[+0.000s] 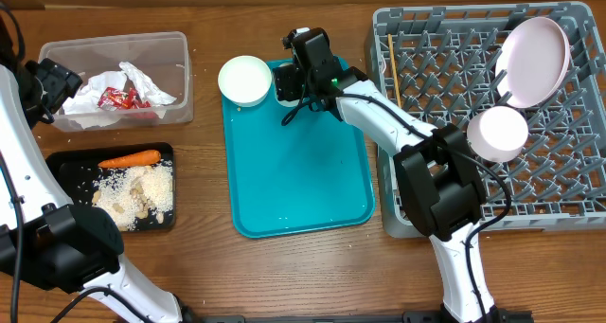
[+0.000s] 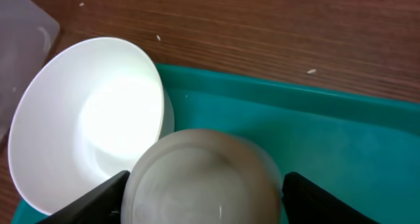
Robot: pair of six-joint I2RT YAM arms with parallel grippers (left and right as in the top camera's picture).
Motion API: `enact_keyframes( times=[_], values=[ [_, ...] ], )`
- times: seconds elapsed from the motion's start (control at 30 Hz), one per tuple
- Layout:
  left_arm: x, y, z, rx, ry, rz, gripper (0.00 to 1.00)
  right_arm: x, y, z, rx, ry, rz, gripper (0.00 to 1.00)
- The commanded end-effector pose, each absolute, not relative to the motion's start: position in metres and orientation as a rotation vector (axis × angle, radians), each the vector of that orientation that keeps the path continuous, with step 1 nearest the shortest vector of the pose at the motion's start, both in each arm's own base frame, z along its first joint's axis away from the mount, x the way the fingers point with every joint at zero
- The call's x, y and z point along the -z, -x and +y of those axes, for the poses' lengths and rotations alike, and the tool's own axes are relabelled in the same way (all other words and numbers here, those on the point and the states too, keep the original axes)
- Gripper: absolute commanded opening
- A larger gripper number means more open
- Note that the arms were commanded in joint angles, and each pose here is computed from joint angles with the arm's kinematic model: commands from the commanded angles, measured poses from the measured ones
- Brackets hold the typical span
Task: Sort waste into correct bins and load items into the dishwasher rack
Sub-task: 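Grasp the small white cup on the teal tray with the right gripper, then carry the white cup right and set it in the rack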
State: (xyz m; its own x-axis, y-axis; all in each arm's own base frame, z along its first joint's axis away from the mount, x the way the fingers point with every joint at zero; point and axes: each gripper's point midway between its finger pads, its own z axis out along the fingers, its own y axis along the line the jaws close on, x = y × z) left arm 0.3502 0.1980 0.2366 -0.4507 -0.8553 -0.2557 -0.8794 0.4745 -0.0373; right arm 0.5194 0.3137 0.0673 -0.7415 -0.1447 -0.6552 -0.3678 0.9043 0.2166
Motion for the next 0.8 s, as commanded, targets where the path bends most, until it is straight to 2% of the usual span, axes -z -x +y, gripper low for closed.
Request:
enact_keyframes(
  times=[0.0,0.17,0.33,0.67,0.77],
  values=[
    [-0.235,-0.351,0.198,-0.171,1.475,2.495,1.00,-0.065,-0.522,0.314,-0.430,0.367,2.394,0.74],
    [-0.235,-0.351,0.198,-0.171,1.475,2.495,1.00,-0.064,-0.521,0.313,-0.429,0.367,2.400,0.62],
    [-0.235,-0.351,0.198,-0.171,1.475,2.495,1.00,-0.080,-0.522,0.312,-0.452,0.353,2.394,0.56],
    [-0.235,-0.351,0.198,-0.171,1.475,2.495,1.00,-0.178,-0.533,0.262,-0.442,0.247,2.302,0.25],
    [-0.235,-0.351,0.198,-0.171,1.475,2.495,1.00,-0.214,-0.532,0.235,-0.430,0.198,2.267,0.25]
  ],
)
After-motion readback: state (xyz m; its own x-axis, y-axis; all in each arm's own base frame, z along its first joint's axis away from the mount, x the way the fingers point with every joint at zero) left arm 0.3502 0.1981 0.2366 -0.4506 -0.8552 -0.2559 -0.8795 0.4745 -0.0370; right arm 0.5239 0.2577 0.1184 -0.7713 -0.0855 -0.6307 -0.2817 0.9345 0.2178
